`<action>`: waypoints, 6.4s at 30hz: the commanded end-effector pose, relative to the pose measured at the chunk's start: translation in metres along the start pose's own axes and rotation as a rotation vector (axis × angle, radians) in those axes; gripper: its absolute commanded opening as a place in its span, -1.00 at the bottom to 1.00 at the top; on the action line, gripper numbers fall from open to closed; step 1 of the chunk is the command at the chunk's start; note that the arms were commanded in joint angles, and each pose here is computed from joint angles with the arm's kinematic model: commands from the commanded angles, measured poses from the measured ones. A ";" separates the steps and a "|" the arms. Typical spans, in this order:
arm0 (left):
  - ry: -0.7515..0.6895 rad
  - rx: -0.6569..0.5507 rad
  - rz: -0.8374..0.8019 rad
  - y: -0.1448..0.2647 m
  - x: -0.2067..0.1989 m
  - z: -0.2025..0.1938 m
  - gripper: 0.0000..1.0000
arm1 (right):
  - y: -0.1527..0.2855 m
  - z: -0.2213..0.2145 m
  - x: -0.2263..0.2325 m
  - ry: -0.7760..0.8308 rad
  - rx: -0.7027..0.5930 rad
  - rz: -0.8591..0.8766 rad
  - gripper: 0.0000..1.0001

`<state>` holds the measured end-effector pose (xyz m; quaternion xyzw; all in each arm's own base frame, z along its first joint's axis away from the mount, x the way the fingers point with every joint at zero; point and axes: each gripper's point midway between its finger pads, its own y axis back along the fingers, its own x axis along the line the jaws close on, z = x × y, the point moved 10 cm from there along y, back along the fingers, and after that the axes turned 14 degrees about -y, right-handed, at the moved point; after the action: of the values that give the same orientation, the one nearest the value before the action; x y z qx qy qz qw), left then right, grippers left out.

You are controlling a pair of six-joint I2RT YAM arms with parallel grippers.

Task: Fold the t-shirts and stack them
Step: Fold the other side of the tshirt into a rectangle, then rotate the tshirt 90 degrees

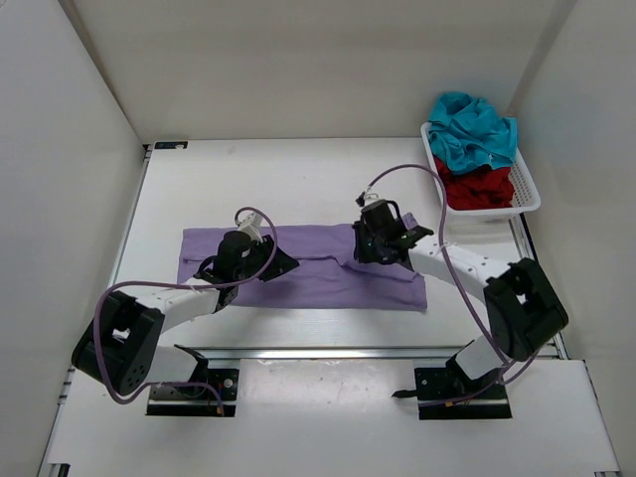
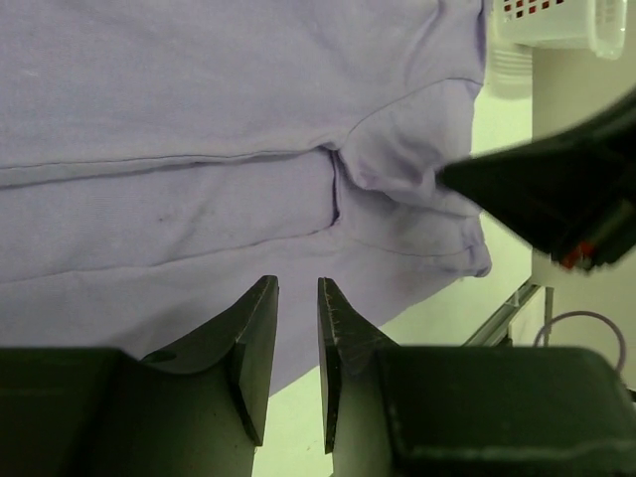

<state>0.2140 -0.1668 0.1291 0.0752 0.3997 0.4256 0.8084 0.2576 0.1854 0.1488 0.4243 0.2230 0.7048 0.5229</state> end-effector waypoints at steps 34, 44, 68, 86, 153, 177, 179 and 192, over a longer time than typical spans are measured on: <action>0.081 -0.098 -0.026 -0.002 0.007 0.037 -0.30 | 0.061 -0.051 -0.083 -0.333 -0.149 -0.084 -0.78; 0.141 -0.054 -0.029 -0.069 0.014 0.063 -0.30 | 0.020 0.052 -0.124 -0.366 -0.386 -0.075 -0.46; 0.324 -0.090 0.105 -0.067 0.091 0.053 -0.33 | -0.003 0.045 -0.168 -0.553 -0.338 -0.214 -1.00; 0.294 -0.169 0.058 -0.042 0.066 0.066 -0.32 | 0.033 0.063 -0.129 -0.409 -0.414 -0.188 -0.53; 0.010 -0.014 0.023 0.044 0.017 0.012 -0.20 | 0.004 0.289 0.055 -0.027 -0.357 0.301 -0.45; -0.041 -0.074 0.065 0.077 0.032 0.021 -0.14 | -0.077 -0.041 0.107 -0.239 0.077 0.384 -0.16; -0.045 -0.074 0.048 0.077 0.031 0.020 -0.14 | -0.091 -0.042 0.105 -0.270 0.100 0.368 -0.27; -0.031 -0.055 0.064 0.066 0.033 0.017 -0.14 | -0.096 -0.029 0.067 -0.369 0.106 0.353 -0.99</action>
<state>0.1917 -0.0929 0.1512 0.0761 0.3822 0.4655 0.7946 0.2788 0.3062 0.0817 0.6080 0.0970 0.6902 0.3802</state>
